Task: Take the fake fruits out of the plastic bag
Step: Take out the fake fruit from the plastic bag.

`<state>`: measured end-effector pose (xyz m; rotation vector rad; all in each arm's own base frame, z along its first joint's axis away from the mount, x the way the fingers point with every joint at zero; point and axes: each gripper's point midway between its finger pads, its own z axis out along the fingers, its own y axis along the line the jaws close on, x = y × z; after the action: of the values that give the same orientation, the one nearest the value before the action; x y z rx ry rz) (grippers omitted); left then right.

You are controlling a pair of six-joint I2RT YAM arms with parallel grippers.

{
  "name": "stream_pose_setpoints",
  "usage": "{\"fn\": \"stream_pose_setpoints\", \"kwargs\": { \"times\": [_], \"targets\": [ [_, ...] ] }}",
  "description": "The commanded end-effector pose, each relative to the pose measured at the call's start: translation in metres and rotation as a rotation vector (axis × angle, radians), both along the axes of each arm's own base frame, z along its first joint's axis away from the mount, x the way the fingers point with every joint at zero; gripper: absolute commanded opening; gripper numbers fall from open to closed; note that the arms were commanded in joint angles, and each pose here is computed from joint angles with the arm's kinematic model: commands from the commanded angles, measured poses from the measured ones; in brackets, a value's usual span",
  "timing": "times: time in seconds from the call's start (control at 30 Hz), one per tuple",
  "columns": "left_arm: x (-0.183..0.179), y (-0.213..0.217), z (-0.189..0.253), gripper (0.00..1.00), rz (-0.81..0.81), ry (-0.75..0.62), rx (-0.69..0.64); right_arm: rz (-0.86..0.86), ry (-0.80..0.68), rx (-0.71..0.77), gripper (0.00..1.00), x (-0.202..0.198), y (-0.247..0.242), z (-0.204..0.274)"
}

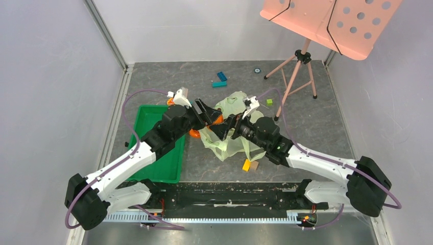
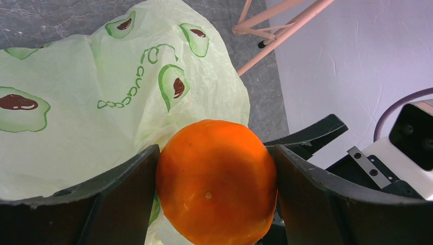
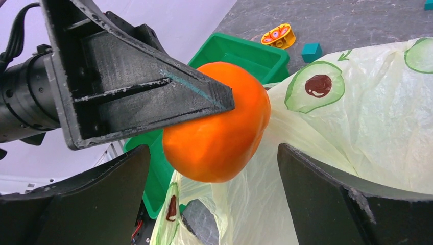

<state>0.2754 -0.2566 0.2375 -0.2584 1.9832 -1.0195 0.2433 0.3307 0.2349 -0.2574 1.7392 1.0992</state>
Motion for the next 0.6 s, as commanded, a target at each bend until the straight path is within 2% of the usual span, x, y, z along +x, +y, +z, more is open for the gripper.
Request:
{"fn": "stream_pose_setpoints", "kwargs": {
  "times": [0.0,0.07,0.13,0.23,0.33,0.37,0.43,0.47,0.5,0.57],
  "targets": [
    [0.002,-0.002,0.022,0.60,0.020,-0.041,-0.071,-0.027,-0.052,0.085,0.98,0.011,0.010,0.031],
    [0.001,-0.003,0.021,0.60,0.017,-0.036,-0.077,-0.025,-0.050,0.090,0.94,0.012,0.013,0.029],
    [0.000,-0.004,0.019,0.61,0.014,-0.032,-0.074,-0.021,-0.053,0.100,0.86,0.013,0.015,0.028],
    [-0.001,-0.002,0.017,0.62,0.018,-0.030,-0.077,-0.014,-0.068,0.119,0.72,0.012,0.016,0.032],
    [-0.002,-0.002,0.020,0.65,0.012,-0.037,-0.080,-0.003,-0.073,0.125,0.54,0.010,0.017,0.033],
    [-0.003,-0.003,0.022,0.70,0.005,-0.041,-0.080,-0.001,-0.074,0.127,0.48,0.010,0.017,0.033],
    [-0.004,-0.004,0.024,0.84,-0.005,-0.043,-0.074,-0.004,-0.085,0.142,0.39,0.007,0.013,0.037],
    [-0.005,-0.003,0.025,0.96,-0.006,-0.042,-0.069,-0.010,-0.088,0.145,0.38,0.007,0.010,0.038],
    [-0.004,-0.003,0.030,0.99,-0.006,-0.052,-0.071,-0.016,-0.090,0.145,0.36,0.006,0.008,0.039],
    [-0.006,0.000,0.031,1.00,-0.008,-0.048,-0.048,-0.022,-0.099,0.141,0.34,0.005,0.004,0.043]
  ]
}}
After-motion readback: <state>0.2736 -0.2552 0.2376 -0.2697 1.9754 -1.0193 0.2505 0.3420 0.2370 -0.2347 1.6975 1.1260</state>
